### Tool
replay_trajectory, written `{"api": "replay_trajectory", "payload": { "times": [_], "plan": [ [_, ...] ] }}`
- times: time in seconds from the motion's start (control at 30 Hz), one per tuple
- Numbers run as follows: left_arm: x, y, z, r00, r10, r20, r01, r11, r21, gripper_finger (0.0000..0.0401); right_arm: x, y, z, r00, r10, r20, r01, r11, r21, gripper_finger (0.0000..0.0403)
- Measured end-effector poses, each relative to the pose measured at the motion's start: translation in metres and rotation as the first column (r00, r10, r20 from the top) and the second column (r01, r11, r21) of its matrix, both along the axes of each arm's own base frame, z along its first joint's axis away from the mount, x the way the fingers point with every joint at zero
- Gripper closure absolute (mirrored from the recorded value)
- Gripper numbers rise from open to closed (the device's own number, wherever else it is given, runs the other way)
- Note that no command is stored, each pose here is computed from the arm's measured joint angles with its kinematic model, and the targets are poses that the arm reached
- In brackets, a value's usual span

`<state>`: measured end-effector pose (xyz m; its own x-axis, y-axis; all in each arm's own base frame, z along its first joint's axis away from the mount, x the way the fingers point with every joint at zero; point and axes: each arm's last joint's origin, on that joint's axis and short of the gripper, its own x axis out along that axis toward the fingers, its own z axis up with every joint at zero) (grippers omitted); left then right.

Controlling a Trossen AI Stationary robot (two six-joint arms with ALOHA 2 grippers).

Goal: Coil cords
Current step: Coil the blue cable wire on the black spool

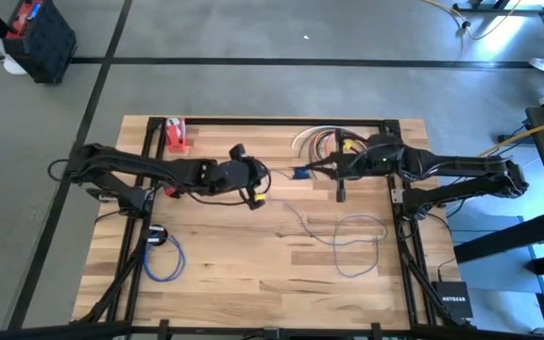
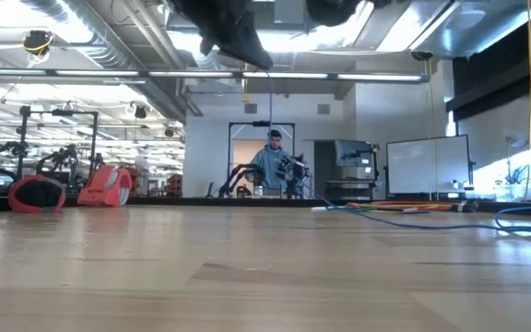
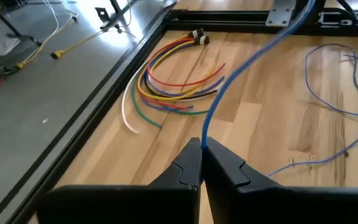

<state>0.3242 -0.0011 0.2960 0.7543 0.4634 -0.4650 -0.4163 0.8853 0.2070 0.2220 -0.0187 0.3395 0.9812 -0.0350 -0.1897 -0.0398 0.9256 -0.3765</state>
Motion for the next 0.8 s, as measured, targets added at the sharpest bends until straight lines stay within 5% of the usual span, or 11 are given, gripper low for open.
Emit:
{"api": "replay_trajectory", "payload": {
  "times": [0.43,0.8],
  "plan": [
    [-0.01,-0.005,0.02,0.99,-0.003,0.14,0.02,0.993,-0.118,0.0399,0.026,-0.009,-0.037,0.956,-0.192,-0.22,0.167,0.978,-0.128,0.0397],
    [0.013,-0.021,0.019,0.957,-0.06,0.285,0.09,0.991,-0.095,0.0398,0.065,-0.014,-0.051,0.958,-0.27,-0.094,0.259,0.959,-0.117,0.0397]
  ]
}}
